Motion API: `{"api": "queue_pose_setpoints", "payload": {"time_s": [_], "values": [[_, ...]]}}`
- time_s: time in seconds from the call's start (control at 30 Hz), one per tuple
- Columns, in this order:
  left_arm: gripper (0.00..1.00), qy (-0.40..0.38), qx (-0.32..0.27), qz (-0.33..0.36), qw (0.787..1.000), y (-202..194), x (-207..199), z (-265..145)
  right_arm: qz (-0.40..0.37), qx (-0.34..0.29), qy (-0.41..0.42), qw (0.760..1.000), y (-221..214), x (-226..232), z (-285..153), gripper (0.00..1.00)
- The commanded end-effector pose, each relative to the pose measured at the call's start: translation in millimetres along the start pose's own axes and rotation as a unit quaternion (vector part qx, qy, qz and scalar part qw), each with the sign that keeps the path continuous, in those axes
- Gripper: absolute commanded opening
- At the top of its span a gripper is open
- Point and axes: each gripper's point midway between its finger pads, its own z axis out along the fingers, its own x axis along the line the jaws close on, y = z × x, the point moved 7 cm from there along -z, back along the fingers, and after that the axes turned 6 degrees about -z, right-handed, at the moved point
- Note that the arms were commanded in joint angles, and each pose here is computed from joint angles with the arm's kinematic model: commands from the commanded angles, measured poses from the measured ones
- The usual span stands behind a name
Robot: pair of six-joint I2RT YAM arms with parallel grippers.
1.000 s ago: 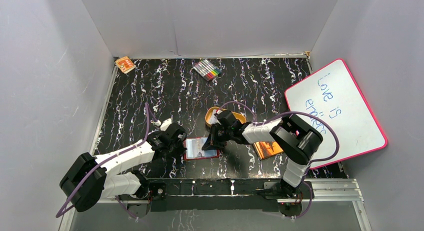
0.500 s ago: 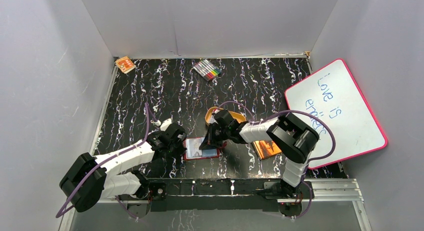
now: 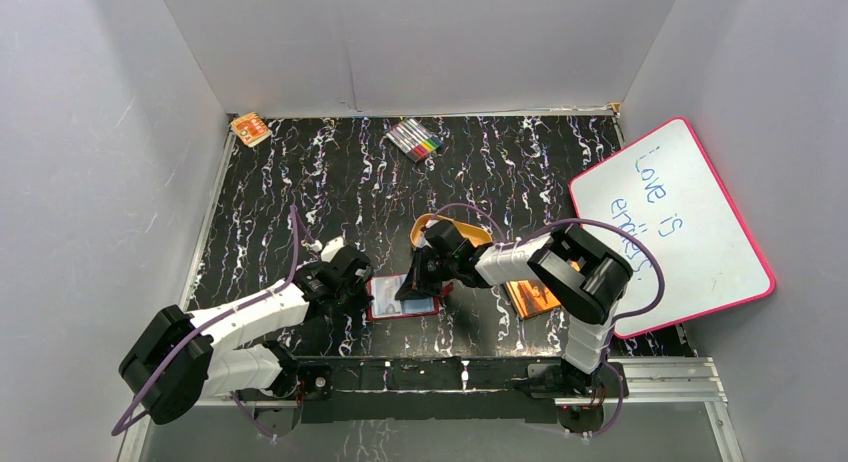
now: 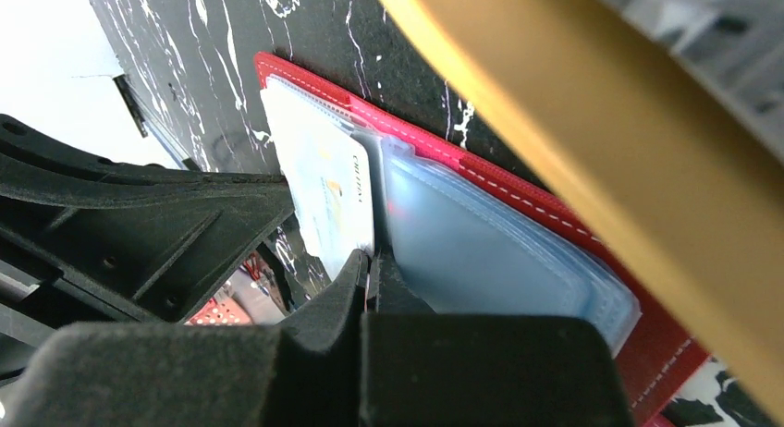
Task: Put the credit cards into the card holder
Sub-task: Insert the credit card into the card holder.
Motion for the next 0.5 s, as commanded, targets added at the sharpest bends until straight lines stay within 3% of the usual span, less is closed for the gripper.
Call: {"api": "queue_pose_setpoints", "payload": {"time_s": [0.0,0.47], "values": [[0.00,0.049,0.031,0.017,0.998,-14.1,24.9,8.4,-0.004,-0.007,-0.012,1.000,1.5,0.1,6.5,0.00],[0.00,0.049,0.031,0.020,0.998,-13.2,23.3,8.0,-0.012,-0.001,-0.007,1.000,0.0,4.6,7.4,0.00]]}}
